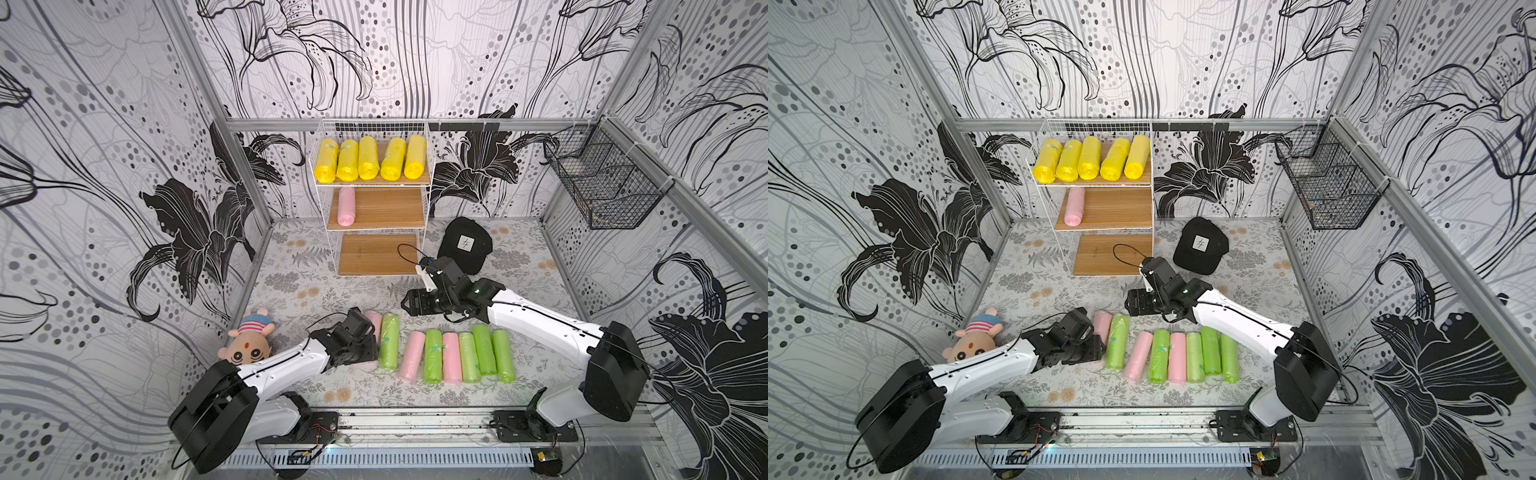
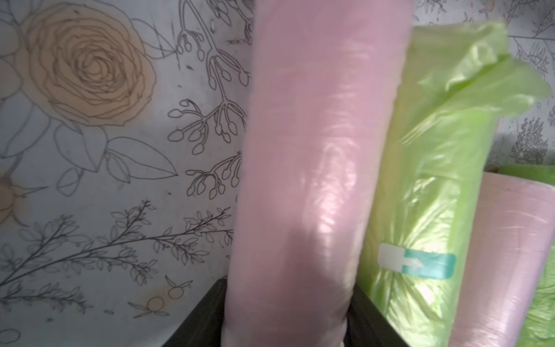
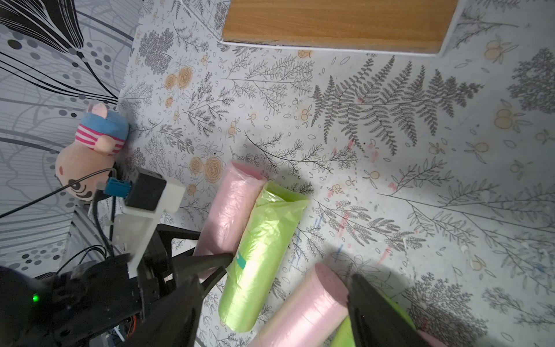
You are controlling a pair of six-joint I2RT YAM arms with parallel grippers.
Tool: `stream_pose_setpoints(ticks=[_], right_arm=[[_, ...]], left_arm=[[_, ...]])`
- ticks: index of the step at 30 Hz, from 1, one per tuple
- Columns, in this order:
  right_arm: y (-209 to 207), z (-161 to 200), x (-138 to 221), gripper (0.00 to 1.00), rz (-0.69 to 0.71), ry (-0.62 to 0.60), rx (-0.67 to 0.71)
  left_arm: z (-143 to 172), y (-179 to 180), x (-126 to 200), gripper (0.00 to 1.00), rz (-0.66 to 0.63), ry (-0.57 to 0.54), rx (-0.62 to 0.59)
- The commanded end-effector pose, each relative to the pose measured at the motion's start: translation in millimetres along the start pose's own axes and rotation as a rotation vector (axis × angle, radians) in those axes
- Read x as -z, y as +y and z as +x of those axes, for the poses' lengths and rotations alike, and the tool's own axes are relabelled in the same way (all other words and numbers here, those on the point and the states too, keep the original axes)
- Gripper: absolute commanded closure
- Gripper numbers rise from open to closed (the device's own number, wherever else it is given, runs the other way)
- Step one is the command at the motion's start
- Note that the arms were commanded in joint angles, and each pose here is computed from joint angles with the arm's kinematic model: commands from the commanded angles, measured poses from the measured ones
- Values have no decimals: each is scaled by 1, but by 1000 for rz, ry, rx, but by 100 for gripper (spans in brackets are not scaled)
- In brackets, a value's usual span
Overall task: Sort the rolls of trash bags by color and place them on the shelf
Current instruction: Pick up the roll of trash bags from the center of the board.
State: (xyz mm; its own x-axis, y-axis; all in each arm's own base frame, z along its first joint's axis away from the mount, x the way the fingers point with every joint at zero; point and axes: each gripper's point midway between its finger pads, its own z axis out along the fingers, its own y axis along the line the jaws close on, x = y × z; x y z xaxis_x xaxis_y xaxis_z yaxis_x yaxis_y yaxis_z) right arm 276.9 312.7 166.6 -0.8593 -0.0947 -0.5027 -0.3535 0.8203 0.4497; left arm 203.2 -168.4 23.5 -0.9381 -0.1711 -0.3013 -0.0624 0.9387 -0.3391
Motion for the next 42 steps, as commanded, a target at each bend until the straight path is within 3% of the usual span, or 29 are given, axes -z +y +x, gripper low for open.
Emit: stream_pose_setpoints(ticks=[1,6,11,14,17,23,26,37,40,42], right_arm=[[-3,-1,3,21,-1,-8,14],[7,-6,-3,20,-99,9,-17],[51,-23,7,9,-398,-10,-33],[75,-33,19,6,-520,-21,-7],[86,-42,27,0,-584,-44,6],[88,-43,21,1,-590,-20,-2],[84,-39,13,4,-577,0,-12],[68,-49,9,54,-558,-38,-84],[56,-55,11,62,-550,-59,-130],[54,-58,15,64,-554,-72,-148]], left_arm=[[1,9,-4,55,-24,-24,-5],[-27,0,28,70,28,-196,-61],[-57,-40,79,82,217,-401,-210],[-69,-69,106,84,342,-498,-311],[-74,-89,121,84,413,-540,-400],[-74,-117,128,84,499,-518,-500],[-74,-126,133,84,553,-531,-517],[-80,-129,127,80,521,-531,-539],[-87,-128,128,69,501,-556,-513],[-92,-130,130,56,504,-568,-498]])
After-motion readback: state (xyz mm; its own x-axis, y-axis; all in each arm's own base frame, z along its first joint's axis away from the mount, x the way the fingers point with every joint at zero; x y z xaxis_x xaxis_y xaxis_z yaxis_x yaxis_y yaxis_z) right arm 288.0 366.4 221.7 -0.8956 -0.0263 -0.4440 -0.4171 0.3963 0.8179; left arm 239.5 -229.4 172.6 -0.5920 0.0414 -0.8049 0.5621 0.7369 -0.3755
